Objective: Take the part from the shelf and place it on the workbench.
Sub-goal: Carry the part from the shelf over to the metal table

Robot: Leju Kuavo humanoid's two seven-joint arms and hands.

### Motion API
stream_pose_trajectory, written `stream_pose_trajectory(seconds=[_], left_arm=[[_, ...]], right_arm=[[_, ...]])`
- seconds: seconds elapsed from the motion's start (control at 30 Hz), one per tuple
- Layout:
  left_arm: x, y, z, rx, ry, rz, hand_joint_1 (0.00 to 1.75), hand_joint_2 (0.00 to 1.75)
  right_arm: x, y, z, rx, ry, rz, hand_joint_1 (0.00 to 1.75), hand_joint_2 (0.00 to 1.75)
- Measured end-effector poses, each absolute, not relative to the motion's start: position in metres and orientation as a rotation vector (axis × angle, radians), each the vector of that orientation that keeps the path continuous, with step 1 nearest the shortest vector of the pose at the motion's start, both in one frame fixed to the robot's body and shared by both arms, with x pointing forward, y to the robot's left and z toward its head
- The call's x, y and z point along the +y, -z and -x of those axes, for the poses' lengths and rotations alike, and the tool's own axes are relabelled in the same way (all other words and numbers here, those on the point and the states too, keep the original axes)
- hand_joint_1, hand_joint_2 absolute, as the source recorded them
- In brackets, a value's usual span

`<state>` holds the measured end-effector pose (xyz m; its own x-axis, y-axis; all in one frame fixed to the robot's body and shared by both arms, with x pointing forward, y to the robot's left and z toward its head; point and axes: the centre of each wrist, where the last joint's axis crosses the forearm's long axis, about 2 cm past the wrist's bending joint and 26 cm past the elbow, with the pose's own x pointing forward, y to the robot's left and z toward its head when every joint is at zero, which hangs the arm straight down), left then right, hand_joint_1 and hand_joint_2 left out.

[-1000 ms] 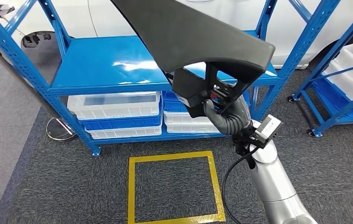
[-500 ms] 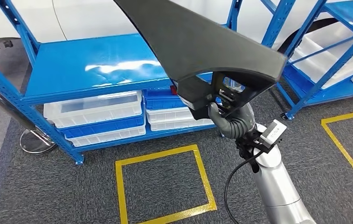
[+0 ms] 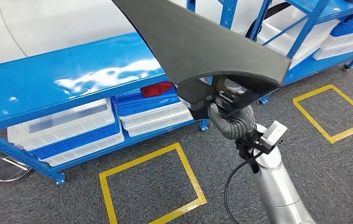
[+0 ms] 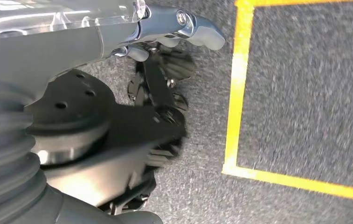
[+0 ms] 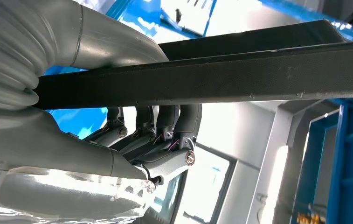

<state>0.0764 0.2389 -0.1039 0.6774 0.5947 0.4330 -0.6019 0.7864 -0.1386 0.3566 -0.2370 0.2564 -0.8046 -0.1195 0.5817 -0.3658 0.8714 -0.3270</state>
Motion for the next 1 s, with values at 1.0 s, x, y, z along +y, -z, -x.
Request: stream_pose_trajectory(seconds=[1.0], left_arm=[[0.2381, 0.1024, -0.0833, -0.513, -0.654, -0.088, 0.00, 1.75]], right_arm=[[-0.2439, -0.2614, -0.3492, -2.530, -0.548, -0.310, 1.75, 1.75]])
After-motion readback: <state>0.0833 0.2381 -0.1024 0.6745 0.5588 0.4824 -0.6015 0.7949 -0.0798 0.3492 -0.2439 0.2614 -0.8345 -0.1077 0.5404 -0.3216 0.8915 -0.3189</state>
